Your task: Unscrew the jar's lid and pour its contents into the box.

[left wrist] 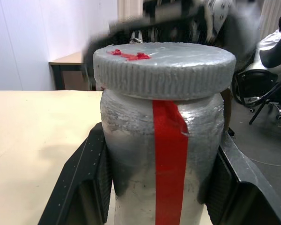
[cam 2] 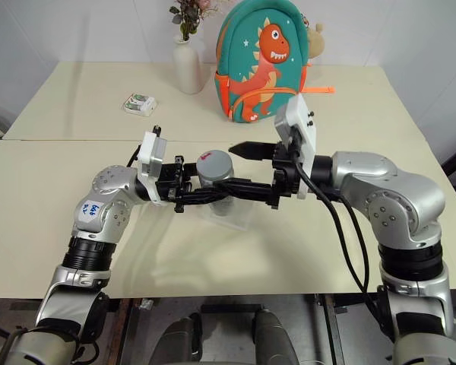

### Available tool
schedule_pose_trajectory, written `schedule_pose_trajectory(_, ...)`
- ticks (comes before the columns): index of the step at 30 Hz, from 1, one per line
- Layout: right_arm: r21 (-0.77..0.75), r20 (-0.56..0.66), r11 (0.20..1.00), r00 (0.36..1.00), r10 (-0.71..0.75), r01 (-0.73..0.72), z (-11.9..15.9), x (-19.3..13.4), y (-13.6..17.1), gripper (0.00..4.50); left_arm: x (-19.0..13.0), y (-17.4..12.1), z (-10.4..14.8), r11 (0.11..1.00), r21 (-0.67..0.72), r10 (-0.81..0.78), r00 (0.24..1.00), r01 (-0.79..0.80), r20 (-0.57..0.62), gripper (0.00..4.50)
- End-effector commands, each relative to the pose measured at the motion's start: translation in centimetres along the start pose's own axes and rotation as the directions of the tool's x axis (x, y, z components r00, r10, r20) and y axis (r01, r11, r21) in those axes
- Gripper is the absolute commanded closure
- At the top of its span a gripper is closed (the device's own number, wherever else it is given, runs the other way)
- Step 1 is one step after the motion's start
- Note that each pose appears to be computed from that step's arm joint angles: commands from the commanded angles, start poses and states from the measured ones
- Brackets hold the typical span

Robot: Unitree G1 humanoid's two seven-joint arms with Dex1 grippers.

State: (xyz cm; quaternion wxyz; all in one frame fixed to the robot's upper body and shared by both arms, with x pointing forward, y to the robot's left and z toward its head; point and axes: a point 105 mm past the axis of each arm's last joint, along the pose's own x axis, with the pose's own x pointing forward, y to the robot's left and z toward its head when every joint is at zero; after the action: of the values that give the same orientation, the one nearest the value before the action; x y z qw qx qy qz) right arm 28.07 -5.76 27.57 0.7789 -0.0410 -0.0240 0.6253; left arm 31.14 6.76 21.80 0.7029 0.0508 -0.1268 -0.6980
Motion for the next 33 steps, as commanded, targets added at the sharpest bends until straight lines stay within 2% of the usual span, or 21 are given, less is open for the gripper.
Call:
schedule_pose_trajectory(1, -0.043, 0.026, 0.999, 1.000, 0.011, -0.010, 1.1, 0.6, 0.4, 0.02, 0.3, -0.2, 1.0, 0.999, 0.040, -0.016, 1.000, 0.015, 0.018, 2.41)
schedule_pose_trajectory(15, -0.056, 0.014, 0.998, 1.000, 0.023, -0.023, 0.8, 2.6, 0.2, 0.02, 0.4, -0.1, 1.1, 0.999, 0.042, -0.013, 1.000, 0.012, 0.020, 2.41)
schedule_pose_trajectory(33, -0.056, -0.019, 0.997, 0.998, -0.053, 0.052, -0.1, 0.5, -1.2, 0.02, 0.3, -0.1, 1.1, 0.999, 0.044, -0.010, 1.000, 0.009, 0.022, 2.41)
